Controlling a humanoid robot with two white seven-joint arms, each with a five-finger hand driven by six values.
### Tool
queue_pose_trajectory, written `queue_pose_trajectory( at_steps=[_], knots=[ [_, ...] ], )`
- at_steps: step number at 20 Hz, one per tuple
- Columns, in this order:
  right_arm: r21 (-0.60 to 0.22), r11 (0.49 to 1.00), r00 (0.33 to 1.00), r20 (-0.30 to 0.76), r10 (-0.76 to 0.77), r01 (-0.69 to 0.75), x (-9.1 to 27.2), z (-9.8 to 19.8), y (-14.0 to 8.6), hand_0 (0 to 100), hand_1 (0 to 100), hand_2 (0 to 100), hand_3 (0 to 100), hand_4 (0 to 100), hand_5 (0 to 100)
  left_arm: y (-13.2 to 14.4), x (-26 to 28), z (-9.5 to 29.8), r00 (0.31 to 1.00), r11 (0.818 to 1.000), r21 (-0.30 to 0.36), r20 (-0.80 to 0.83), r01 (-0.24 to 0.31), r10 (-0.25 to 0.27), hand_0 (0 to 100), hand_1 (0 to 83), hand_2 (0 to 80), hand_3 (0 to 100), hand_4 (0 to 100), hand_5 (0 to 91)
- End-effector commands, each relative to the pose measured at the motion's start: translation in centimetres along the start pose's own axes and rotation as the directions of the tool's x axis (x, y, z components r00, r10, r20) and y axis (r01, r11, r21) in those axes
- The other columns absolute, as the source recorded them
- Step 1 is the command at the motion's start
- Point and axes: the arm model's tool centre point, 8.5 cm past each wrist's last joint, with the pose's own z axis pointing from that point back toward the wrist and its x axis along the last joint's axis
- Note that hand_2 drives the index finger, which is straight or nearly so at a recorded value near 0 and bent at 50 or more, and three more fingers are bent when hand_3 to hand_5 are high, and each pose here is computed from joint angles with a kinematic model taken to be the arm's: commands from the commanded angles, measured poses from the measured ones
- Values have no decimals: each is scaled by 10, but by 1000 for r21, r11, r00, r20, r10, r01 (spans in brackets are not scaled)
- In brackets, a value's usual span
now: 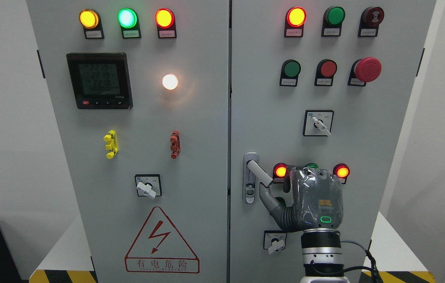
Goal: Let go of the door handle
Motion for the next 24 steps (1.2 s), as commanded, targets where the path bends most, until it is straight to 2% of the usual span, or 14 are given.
queue_pose_trajectory(
  at_steps=[1, 24],
  knots=[
    [-12, 1000, 1000, 0, 0, 0, -1, -2, -4, 327, 382, 799, 1000, 987, 928, -1, 7, -1, 1000, 1000, -3, 18, 22, -22, 0, 0, 21, 92, 13, 0],
    [-40, 999, 1000, -11, 3, -3, -5, -9, -13, 330, 381, 799, 1000, 986, 928, -1, 7, -1, 1000, 1000, -3, 18, 22, -22, 0, 0, 22, 91, 13, 0]
  ],
)
